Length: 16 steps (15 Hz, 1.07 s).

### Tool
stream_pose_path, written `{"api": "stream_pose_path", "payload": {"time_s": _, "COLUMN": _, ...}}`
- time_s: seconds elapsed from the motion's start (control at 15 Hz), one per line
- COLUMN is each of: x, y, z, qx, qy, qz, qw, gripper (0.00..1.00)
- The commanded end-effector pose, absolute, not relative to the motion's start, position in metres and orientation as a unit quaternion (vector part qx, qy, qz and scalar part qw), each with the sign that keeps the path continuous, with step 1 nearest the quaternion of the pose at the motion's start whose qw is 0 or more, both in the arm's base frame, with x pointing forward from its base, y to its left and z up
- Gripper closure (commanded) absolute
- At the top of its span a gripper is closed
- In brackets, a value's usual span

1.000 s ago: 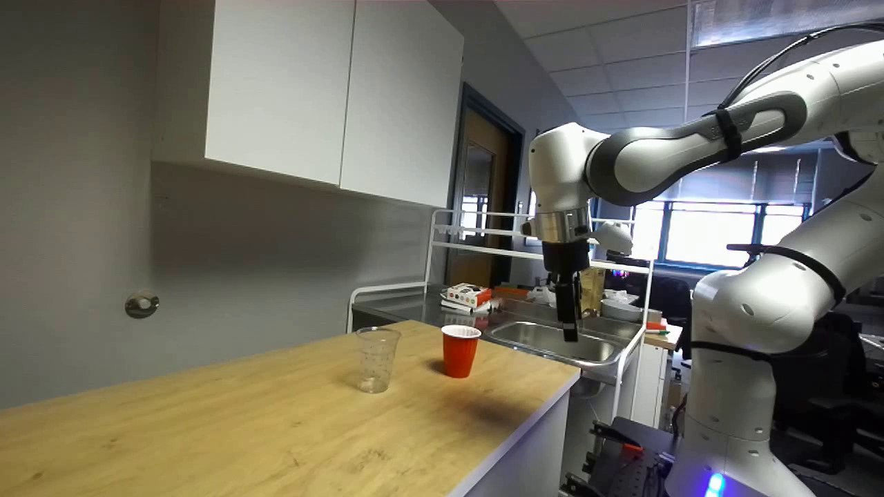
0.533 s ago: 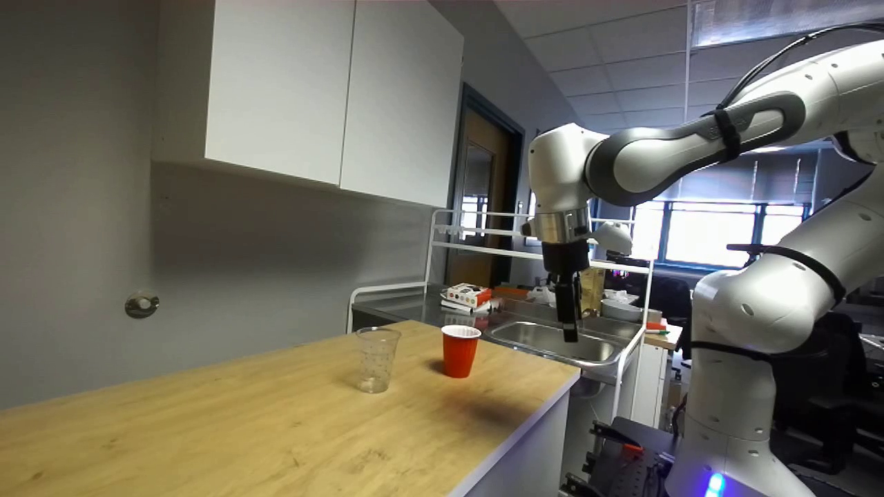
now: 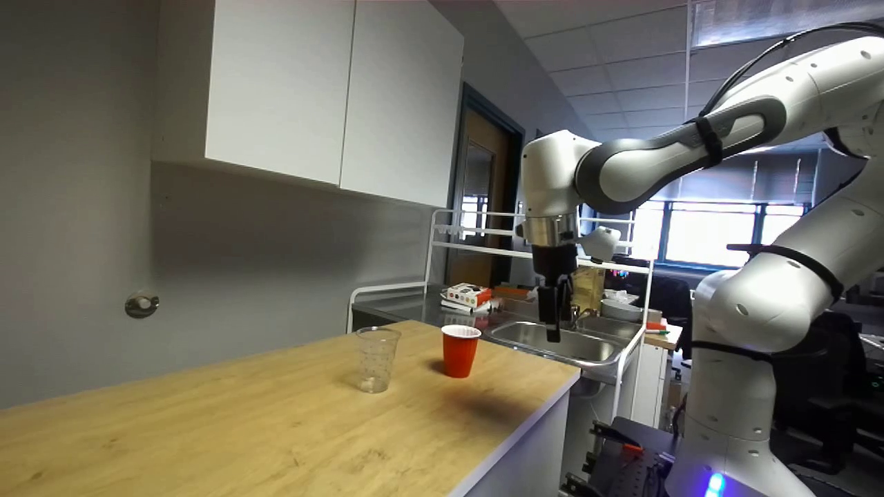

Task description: Pour the content from the orange cup into the glass cup

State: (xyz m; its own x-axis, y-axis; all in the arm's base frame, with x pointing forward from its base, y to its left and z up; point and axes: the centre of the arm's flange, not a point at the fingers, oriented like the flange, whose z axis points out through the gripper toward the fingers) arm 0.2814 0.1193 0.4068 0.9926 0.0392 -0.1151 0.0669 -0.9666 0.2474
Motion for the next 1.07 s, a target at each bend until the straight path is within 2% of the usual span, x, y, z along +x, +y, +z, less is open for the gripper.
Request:
{"api": "stream_pose_path", "payload": {"time_s": 0.0, "x": 0.315, "y": 0.114, "z": 0.402, "qx": 0.99, "qy": -0.017, "qz": -0.038, "qw": 0.136, "gripper": 0.0}}
{"api": "stream_pose_path", "payload": {"time_s": 1.0, "x": 0.453, "y": 0.018, "z": 0.398, "qx": 0.991, "qy": -0.112, "qz": 0.049, "qw": 0.062, "gripper": 0.0}}
